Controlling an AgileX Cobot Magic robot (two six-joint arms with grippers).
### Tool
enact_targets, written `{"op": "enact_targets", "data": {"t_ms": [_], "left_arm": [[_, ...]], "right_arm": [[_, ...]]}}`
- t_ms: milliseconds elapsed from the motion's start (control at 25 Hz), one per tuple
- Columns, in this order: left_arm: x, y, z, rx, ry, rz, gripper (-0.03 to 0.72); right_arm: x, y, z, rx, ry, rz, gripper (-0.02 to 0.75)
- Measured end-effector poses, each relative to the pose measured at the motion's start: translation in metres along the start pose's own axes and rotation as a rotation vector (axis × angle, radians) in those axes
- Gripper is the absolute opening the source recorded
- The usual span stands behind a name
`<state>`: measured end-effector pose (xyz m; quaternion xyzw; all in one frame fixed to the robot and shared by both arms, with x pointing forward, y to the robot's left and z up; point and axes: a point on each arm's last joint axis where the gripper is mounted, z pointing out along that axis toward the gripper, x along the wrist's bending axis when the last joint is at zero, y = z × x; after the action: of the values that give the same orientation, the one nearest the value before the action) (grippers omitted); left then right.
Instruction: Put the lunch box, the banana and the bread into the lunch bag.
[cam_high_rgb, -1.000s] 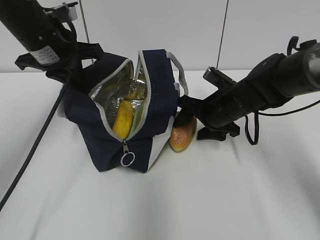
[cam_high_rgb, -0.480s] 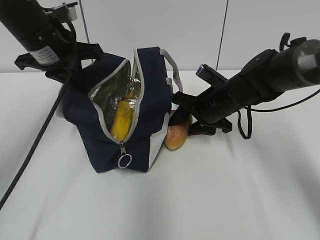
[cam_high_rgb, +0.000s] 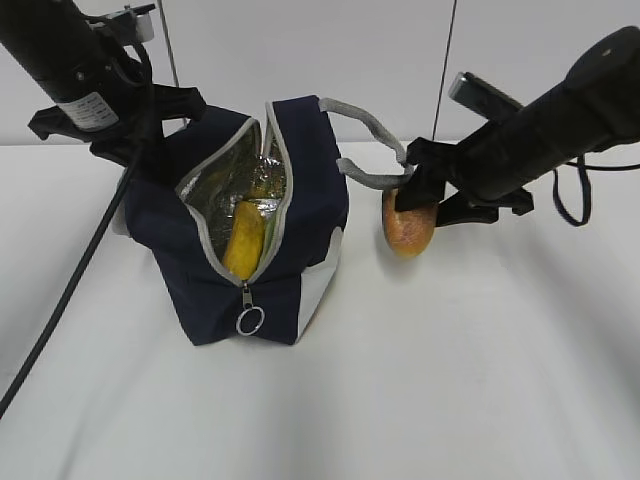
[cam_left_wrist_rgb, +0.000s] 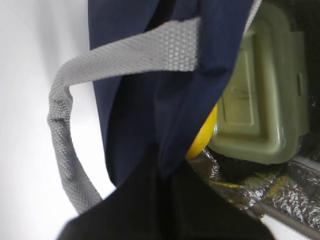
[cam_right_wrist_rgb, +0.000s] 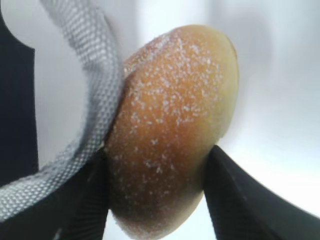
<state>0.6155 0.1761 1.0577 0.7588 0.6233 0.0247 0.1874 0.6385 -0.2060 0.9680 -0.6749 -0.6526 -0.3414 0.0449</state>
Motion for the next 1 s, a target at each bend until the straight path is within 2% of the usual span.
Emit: {"op": "enact_targets", "data": {"t_ms": [400, 520, 720, 840, 920, 1000], "left_arm": [[0.000, 0.000, 0.000, 0.000, 0.000, 0.000, 0.000], [0.000, 0.000, 0.000, 0.000, 0.000, 0.000, 0.000], [0.000, 0.000, 0.000, 0.000, 0.000, 0.000, 0.000], [0.000, 0.000, 0.000, 0.000, 0.000, 0.000, 0.000], [0.000, 0.000, 0.000, 0.000, 0.000, 0.000, 0.000], [0.000, 0.000, 0.000, 0.000, 0.000, 0.000, 0.000]], "right_arm": [[-0.011, 0.004, -0.062, 0.027, -0.088, -0.073, 0.421], [-0.008, 0.004, -0.077, 0.012, -0.123, -0.091, 0.421], [0.005, 0.004, -0.101, -0.037, -0.128, -0.120, 0.421], [0.016, 0.004, -0.114, -0.083, -0.081, -0.103, 0.421], [0.025, 0.004, -0.119, -0.104, -0.008, -0.095, 0.421], [0.038, 0.005, -0.122, -0.123, 0.121, -0.089, 0.421]]}}
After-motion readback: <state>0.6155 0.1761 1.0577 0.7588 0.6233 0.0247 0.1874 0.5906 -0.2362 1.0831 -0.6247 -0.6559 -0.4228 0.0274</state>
